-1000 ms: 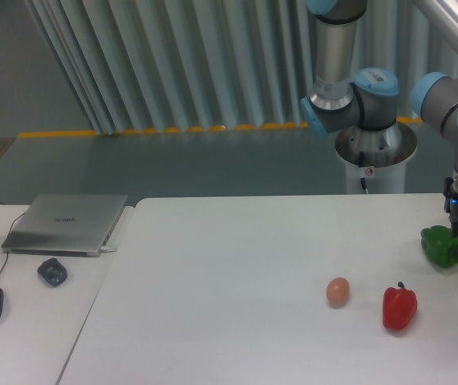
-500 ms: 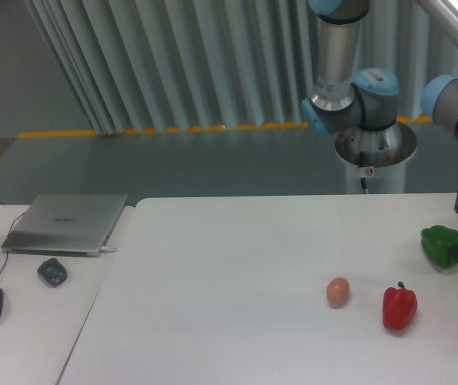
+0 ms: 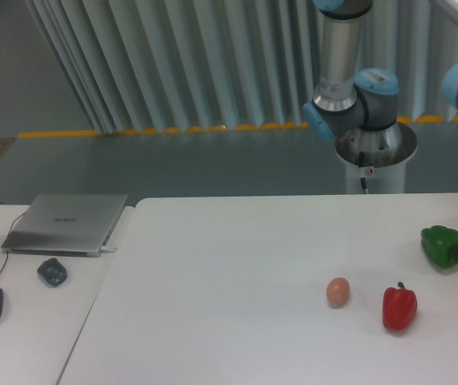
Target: Place the triangular bread on the table
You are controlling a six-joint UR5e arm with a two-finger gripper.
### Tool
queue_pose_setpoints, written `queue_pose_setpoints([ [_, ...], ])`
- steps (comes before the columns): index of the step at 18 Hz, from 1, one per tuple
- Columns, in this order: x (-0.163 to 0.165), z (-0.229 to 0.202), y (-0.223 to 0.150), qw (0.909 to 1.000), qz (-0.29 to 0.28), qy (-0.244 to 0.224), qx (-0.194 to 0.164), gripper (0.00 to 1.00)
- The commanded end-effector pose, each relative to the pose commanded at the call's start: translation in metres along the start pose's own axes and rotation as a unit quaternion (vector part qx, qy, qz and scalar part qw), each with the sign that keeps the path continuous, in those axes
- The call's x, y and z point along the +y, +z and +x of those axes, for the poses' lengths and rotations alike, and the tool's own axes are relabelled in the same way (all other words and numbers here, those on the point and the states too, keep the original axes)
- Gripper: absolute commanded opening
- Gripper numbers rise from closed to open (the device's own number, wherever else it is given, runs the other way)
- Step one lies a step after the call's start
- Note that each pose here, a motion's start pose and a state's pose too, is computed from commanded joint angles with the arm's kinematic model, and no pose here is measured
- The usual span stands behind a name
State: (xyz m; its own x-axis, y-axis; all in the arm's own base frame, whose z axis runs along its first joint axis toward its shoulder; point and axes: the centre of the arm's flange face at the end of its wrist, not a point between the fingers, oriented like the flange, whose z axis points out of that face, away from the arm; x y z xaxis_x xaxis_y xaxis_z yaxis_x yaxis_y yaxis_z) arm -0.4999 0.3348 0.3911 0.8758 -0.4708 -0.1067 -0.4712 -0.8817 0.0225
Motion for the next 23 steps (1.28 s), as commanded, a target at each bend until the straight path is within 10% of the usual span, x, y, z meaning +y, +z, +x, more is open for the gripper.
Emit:
queue_pose_setpoints([
  [23,0.069,-0.014,0.071,0.9975,0.005,-0.042,0.056,1.00],
])
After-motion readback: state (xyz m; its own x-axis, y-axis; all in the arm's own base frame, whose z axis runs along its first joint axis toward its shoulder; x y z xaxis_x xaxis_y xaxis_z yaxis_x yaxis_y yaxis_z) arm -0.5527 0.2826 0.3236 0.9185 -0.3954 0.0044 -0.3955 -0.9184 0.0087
